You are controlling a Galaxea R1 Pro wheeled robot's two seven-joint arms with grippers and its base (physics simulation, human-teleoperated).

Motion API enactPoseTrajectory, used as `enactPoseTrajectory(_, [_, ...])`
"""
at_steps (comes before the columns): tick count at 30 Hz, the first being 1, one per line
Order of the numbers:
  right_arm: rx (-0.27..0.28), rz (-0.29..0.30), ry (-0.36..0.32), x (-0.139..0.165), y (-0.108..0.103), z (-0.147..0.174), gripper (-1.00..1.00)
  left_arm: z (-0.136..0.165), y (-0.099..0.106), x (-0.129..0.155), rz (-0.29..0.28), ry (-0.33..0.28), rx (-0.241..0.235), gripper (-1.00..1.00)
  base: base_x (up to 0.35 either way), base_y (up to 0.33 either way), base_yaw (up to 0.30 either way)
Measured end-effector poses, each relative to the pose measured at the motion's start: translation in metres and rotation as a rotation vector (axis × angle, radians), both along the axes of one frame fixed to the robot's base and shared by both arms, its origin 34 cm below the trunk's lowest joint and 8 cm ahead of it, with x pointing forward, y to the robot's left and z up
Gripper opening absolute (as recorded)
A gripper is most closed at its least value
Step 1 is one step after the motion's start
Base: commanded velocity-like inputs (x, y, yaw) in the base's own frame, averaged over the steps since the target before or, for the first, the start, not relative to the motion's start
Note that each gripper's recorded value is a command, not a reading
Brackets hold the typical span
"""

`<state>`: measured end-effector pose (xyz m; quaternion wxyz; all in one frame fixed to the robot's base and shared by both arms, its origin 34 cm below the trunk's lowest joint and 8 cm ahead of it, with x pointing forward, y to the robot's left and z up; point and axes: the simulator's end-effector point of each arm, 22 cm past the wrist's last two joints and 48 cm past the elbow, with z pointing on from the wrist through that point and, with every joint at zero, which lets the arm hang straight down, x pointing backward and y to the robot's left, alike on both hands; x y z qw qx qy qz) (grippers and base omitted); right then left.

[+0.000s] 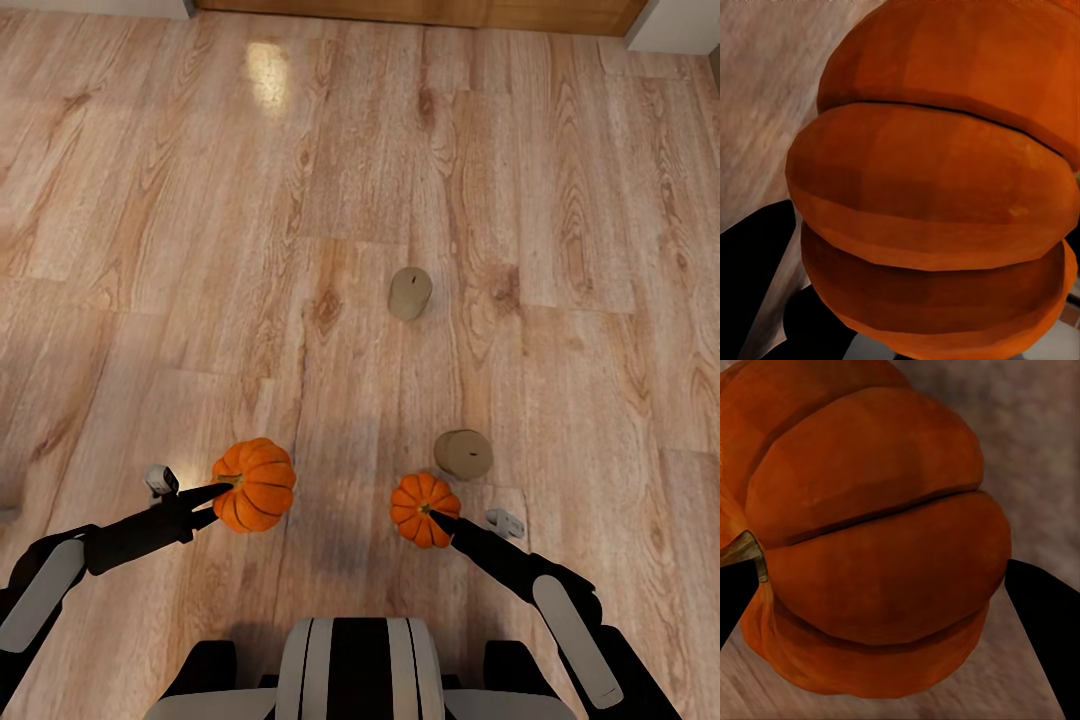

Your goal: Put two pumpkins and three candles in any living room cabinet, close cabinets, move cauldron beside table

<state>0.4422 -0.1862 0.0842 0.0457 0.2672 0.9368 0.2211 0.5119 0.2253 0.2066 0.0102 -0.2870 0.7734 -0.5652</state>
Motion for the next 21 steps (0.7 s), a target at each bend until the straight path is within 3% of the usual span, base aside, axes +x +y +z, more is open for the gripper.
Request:
enactPoseTrajectory(18, [0.002, 0.001, 0.002, -0.0006, 0.0003, -0.0001, -1.0, 0.0, 0.0014, 0.0009, 0.003, -0.002, 0.002, -1.0, -0.04, 0.008, 0.0])
enactPoseTrajectory(21, [0.002, 0.0, 0.002, -0.0006, 0.0003, -0.0001, -1.0, 0.0013, 0.0039, 0.0035, 0.024, 0.0, -0.008, -1.0, 0.0, 0.0, 0.0])
